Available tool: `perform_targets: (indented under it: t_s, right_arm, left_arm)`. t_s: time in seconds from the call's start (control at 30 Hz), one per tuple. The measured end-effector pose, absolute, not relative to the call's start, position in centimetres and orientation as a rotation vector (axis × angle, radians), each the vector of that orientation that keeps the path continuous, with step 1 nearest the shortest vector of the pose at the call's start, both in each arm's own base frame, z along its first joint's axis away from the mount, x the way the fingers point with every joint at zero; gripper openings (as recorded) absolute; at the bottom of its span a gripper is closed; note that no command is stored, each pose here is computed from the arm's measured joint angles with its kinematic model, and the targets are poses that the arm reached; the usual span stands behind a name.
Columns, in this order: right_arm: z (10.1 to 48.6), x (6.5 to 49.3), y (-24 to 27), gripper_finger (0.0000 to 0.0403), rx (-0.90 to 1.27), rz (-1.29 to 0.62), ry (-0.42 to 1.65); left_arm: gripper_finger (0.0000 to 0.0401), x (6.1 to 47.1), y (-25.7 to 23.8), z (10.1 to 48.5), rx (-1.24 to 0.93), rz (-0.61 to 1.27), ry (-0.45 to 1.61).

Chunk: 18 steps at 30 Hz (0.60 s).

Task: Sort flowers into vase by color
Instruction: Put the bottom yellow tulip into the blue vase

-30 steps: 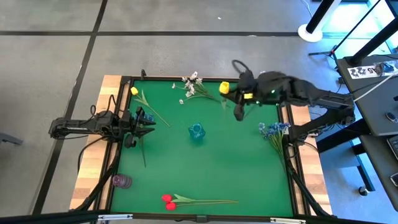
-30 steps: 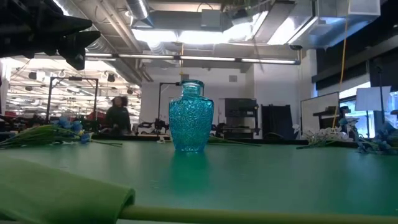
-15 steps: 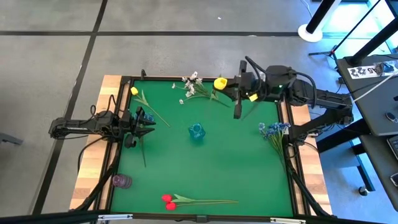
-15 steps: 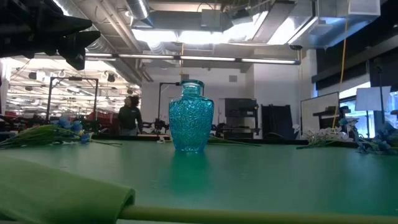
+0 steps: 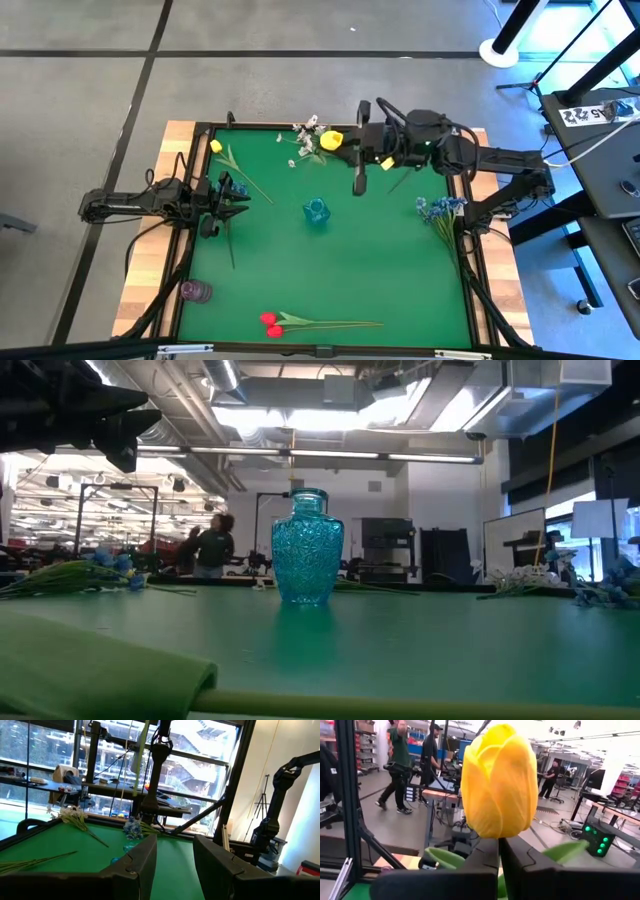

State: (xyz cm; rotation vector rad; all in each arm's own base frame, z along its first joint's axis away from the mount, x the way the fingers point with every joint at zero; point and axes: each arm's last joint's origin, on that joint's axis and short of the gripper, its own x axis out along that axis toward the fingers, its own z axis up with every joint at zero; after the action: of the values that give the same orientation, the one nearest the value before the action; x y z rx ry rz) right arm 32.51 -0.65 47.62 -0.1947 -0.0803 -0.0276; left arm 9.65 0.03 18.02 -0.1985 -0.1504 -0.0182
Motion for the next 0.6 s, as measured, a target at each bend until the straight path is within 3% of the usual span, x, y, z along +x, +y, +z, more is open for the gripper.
perform_targets:
  t_s: [0.6]
  right_arm:
    - [43.9, 32.4, -0.9, 0.0002, -0.219, -0.021, 0.143]
  left_arm:
    - [0.0125, 9.7, 0.0, 18.0, -0.199, -0.018, -0.15]
